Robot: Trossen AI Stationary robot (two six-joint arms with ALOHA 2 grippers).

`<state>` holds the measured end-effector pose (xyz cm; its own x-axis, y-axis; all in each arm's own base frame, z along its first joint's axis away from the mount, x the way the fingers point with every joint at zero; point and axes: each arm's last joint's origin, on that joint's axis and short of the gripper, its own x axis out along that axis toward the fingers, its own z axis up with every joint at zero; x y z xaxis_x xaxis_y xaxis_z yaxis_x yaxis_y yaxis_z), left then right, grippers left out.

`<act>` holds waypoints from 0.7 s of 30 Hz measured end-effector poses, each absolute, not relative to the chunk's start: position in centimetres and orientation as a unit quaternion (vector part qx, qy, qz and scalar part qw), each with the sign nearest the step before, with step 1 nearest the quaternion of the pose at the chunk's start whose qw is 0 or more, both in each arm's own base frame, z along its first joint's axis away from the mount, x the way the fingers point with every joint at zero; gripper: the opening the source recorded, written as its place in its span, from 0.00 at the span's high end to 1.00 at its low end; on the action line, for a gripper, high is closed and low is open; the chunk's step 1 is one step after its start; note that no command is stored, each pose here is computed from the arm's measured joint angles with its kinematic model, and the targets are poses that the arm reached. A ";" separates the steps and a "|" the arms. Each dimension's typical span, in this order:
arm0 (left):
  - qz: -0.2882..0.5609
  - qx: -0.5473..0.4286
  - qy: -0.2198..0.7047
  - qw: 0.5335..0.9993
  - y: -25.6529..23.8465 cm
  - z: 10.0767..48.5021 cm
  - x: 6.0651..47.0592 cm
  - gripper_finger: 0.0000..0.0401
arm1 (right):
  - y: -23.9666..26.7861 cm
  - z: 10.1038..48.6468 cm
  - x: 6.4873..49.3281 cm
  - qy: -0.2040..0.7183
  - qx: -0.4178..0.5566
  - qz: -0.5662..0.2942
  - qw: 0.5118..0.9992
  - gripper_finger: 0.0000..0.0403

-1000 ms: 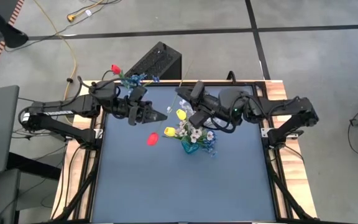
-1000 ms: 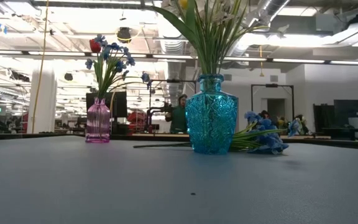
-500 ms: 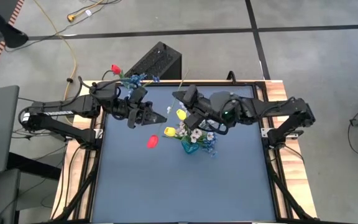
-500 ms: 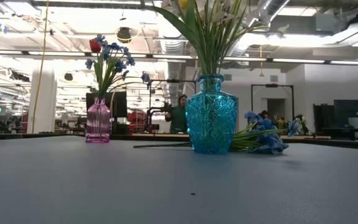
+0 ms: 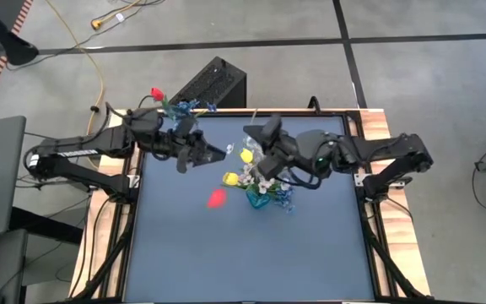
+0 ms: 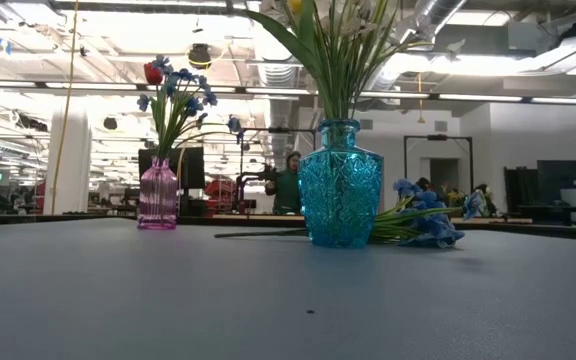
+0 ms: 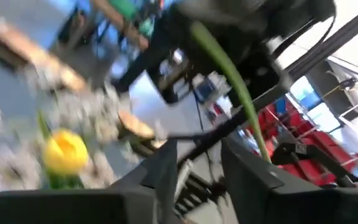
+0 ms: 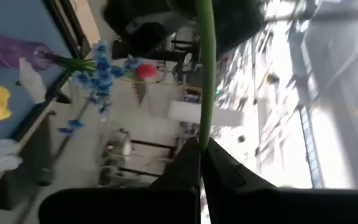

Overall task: Sort flowers into vase by color
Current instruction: Put the left red flower into the violet vase

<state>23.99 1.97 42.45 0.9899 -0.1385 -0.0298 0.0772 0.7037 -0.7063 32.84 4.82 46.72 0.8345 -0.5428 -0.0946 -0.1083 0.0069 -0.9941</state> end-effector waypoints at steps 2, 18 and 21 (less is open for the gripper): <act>-0.059 -0.339 0.010 0.939 2.4 43.2 23.3 0.68 | 4.7 46.9 32.2 0.240 -0.657 -0.169 0.694 0.93; 0.015 0.047 -0.102 0.994 2.0 45.2 22.7 0.61 | -0.5 50.3 27.1 0.059 -0.103 -0.108 0.987 0.93; 0.015 0.032 -0.117 0.993 2.2 44.9 24.2 0.61 | -1.7 50.0 27.4 0.056 -0.025 -0.051 0.997 0.93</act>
